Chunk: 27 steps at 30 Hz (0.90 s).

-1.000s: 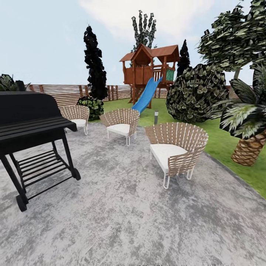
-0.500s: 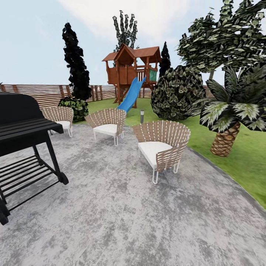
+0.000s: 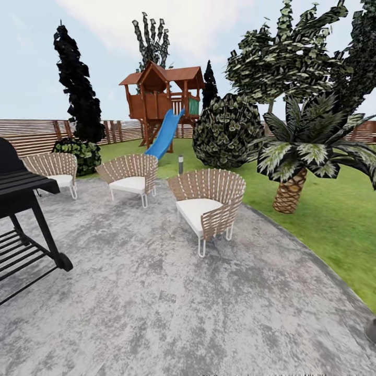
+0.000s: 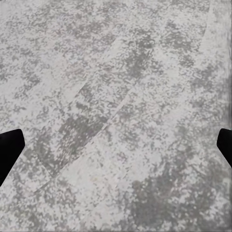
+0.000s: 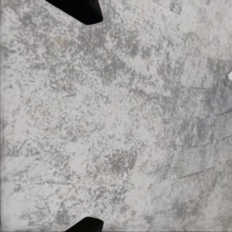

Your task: In the garden, pick up the pesticide atomizer on the floor and spray pesticide onto both trees until each tree trunk is fully covered.

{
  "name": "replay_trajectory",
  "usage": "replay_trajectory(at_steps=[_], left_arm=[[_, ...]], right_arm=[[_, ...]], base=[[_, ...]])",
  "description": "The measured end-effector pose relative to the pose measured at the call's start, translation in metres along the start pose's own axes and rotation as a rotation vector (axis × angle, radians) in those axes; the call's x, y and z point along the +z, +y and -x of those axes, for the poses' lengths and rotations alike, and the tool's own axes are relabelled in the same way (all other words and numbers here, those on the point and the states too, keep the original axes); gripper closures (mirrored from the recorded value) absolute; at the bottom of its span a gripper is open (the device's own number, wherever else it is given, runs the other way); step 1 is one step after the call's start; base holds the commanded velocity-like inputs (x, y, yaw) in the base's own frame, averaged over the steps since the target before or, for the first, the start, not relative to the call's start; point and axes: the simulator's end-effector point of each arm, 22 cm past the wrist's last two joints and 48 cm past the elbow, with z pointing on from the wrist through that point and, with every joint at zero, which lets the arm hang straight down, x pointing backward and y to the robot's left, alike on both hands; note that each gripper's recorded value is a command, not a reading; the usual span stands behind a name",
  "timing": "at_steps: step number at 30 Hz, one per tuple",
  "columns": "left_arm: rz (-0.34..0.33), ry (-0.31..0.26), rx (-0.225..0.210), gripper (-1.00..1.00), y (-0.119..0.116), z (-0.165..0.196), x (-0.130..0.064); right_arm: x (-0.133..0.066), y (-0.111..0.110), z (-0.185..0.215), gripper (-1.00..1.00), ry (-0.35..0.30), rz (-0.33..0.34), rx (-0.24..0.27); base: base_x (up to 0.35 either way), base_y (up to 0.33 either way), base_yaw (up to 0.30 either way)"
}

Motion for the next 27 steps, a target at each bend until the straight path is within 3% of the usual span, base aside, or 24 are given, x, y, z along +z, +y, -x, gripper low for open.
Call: replay_trajectory(at_steps=[27], left_arm=[[0.002,-0.001,-0.001,-1.00,-0.002,-0.035,0.034]], right_arm=[[0.025,0.005,-0.041,-1.00,-0.001,0.001,-0.001]], base=[[0.000,0.000,-0.267]])
